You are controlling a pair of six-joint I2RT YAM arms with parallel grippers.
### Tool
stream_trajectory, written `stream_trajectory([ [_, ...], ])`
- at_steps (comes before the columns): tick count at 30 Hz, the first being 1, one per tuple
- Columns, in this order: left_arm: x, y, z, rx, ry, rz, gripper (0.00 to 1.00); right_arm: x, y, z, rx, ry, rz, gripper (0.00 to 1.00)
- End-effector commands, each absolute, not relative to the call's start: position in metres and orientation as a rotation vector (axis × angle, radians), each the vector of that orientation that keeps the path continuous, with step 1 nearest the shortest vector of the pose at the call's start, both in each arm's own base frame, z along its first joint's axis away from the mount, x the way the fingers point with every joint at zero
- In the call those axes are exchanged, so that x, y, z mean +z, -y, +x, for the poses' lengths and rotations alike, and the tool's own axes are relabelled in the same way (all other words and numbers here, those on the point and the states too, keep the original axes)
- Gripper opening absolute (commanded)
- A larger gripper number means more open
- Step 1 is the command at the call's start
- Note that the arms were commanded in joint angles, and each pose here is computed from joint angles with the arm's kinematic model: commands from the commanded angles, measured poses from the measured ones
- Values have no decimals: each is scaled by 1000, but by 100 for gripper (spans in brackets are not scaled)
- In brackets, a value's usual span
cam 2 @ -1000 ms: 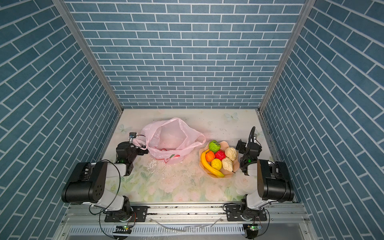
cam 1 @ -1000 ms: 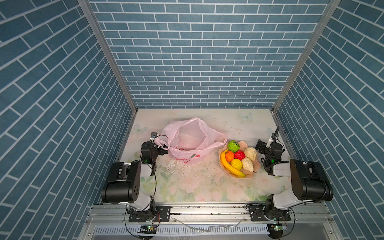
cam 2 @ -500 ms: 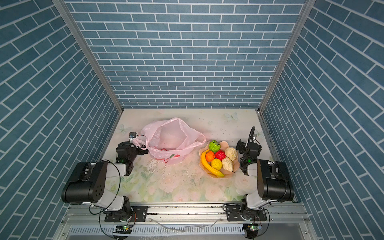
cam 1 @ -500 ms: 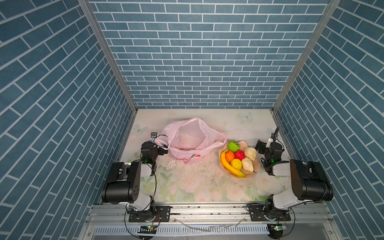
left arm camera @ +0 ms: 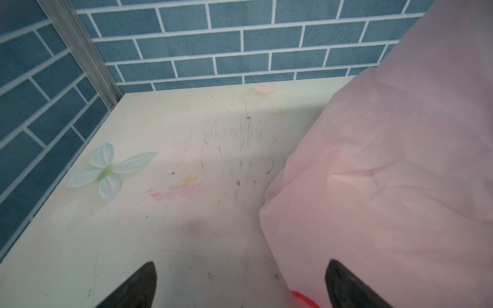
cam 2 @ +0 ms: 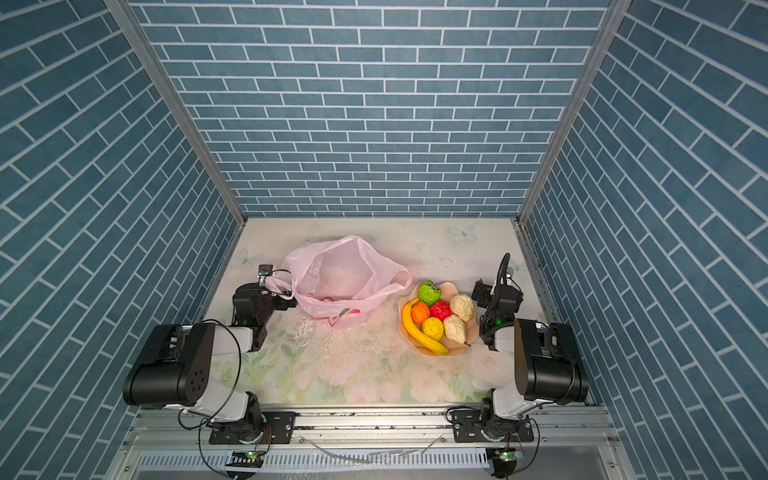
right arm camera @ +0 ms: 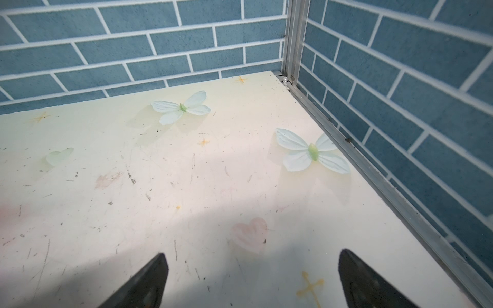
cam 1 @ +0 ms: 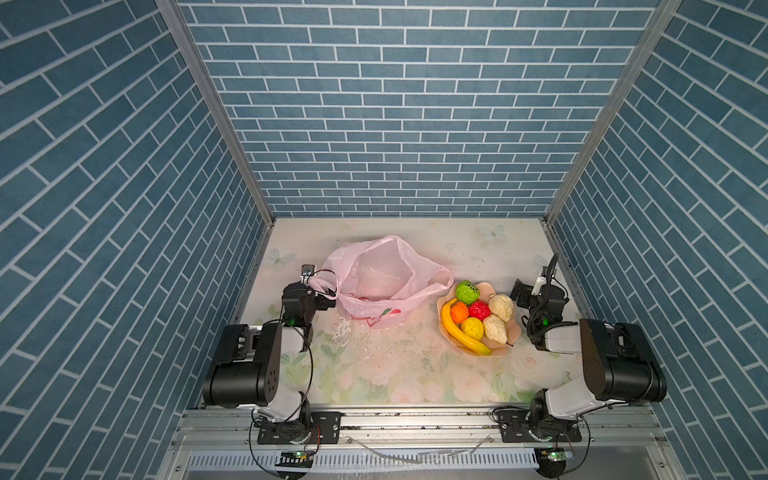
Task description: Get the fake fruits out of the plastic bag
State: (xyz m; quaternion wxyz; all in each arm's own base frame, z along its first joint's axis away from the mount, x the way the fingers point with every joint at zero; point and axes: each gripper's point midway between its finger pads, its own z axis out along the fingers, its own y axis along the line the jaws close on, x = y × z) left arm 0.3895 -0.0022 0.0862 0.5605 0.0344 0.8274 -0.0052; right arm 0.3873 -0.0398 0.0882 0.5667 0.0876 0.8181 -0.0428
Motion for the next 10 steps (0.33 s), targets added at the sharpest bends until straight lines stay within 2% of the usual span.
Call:
stream_trajectory([
  [1, 94, 3, 395, -2, -1923, 90, 100, 89, 38, 390, -124, -1923, 162, 99],
  [10, 94, 3, 395, -4, -1924, 91, 99, 89, 38, 390, -125, -1924, 162, 99],
])
